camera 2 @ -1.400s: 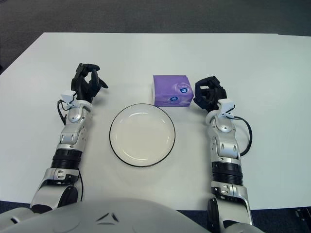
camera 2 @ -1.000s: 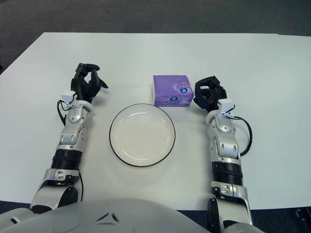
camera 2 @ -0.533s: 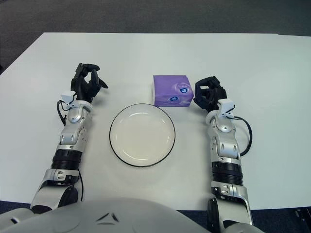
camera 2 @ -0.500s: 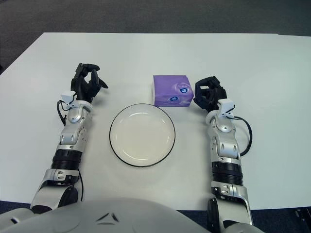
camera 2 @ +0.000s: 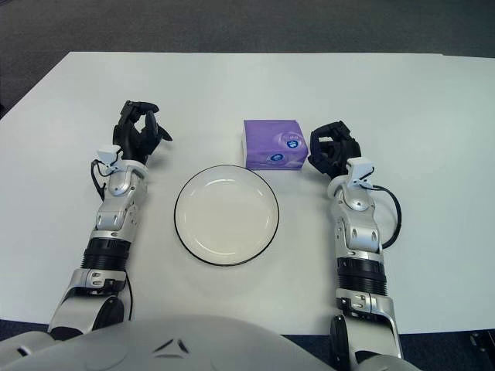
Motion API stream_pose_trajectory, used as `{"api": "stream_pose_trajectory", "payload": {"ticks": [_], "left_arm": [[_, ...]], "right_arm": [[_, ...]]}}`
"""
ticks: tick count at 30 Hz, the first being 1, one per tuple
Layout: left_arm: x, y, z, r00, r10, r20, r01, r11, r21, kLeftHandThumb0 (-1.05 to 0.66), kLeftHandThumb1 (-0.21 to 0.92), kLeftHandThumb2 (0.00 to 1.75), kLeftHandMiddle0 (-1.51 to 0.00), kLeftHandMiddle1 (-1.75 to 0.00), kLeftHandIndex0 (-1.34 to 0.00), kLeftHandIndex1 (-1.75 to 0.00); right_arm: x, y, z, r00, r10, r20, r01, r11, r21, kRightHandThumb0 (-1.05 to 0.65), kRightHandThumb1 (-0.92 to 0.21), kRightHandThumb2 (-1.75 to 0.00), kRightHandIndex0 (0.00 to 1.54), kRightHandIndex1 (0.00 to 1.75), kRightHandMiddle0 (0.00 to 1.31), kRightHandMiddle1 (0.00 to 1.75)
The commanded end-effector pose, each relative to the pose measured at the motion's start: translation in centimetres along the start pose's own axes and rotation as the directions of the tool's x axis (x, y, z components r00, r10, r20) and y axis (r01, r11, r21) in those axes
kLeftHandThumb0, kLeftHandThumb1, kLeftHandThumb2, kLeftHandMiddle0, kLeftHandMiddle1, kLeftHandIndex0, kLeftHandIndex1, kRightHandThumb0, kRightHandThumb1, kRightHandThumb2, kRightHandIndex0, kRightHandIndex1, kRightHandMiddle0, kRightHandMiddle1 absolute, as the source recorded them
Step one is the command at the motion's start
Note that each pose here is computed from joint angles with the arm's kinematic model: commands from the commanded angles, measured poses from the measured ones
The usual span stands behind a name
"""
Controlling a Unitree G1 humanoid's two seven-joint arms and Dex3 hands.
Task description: Put the tissue paper into the plate.
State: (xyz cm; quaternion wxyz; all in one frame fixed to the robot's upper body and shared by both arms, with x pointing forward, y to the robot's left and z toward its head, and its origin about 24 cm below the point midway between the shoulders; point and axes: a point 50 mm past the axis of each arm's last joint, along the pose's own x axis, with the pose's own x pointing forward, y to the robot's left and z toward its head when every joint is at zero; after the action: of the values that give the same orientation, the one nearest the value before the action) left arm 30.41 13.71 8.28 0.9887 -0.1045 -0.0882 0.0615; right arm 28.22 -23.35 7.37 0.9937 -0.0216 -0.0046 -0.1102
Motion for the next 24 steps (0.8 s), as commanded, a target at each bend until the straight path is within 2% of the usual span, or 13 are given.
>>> {"api": "stream_pose_trajectory", "payload": {"ticks": [1,24], "left_arm": [[-4.08,1.70,-5.51,0.974,0.069,-0.216,-0.065,0.998,0.024,-0.36,0.79,0.70,-0.86,-1.75,-0.29,-1.75],[-4.11,1.71,-5.71,0.974,0.068,-0.218,-0.064,0.998,0.026,-0.36,0.79,0.68,-0.86,-1.75,-0.28,-1.75]], "right_arm": [[-1.99,0.00,-4.36,0.982,-0.017,-0.186,0.024,0.999,0.034,-0.37,-0.73,-0.76,0.83,1.75,0.32,1.75],[-2.02,-0.16,-4.40,0.982,-0.017,-0.187,0.024,0.999,0.034,-0.37,-0.73,-0.76,0.83,1.75,0.32,1.75]]}}
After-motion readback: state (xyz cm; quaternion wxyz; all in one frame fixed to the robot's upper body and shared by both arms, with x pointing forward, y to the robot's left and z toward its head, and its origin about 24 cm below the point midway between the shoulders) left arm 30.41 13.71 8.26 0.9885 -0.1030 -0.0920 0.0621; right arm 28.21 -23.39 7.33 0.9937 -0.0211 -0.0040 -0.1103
